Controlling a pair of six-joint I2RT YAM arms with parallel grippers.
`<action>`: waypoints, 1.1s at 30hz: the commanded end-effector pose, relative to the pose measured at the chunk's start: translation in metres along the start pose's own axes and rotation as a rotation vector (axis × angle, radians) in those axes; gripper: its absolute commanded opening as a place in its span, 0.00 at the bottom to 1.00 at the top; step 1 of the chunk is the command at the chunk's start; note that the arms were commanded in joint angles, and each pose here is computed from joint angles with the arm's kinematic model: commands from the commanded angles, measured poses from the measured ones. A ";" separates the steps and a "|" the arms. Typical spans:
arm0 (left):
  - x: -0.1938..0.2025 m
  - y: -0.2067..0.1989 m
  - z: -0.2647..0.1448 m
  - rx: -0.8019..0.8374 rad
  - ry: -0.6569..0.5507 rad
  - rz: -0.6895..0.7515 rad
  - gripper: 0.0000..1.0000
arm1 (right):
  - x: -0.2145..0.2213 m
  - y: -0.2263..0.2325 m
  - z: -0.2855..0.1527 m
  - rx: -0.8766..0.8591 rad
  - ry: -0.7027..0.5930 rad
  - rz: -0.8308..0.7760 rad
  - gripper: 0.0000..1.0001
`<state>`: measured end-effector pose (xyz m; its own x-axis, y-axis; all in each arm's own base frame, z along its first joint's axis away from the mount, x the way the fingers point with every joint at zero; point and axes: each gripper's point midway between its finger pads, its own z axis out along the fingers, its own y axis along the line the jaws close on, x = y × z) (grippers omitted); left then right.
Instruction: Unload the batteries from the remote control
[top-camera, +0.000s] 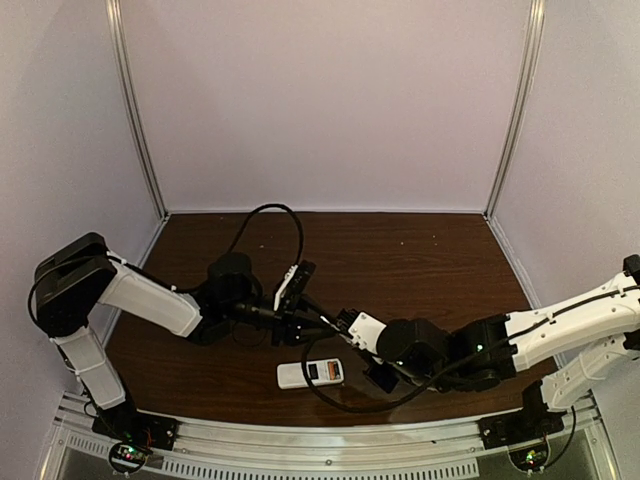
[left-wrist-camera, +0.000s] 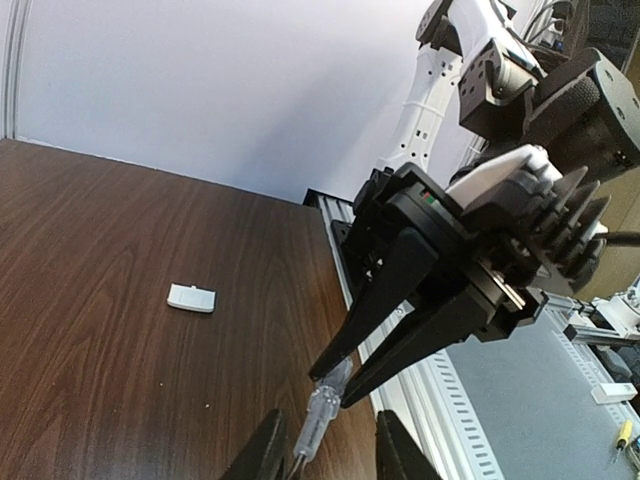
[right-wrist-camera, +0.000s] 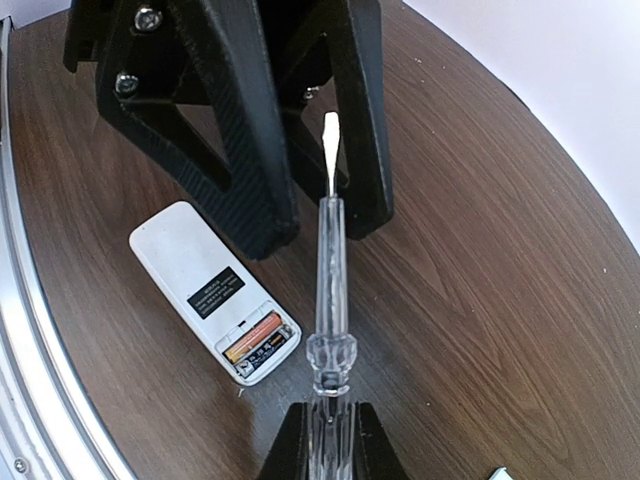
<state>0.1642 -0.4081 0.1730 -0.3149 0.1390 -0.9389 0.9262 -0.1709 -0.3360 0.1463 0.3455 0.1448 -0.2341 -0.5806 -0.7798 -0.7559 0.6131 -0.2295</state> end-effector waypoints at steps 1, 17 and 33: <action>0.000 0.002 0.003 0.027 0.002 0.003 0.29 | -0.007 0.003 -0.001 0.008 -0.003 -0.021 0.00; 0.002 0.002 0.006 0.052 0.014 -0.006 0.00 | -0.013 -0.004 -0.002 0.047 -0.022 -0.010 0.00; -0.006 -0.003 0.001 0.036 -0.027 0.024 0.00 | -0.017 -0.021 -0.010 -0.038 -0.133 0.432 0.88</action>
<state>0.1610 -0.4114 0.1698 -0.3248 0.1533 -0.9333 0.9124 -0.2091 -0.3519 0.1573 0.3377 0.1581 -0.3707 -0.3797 -0.8476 -0.6641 0.7463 -0.0438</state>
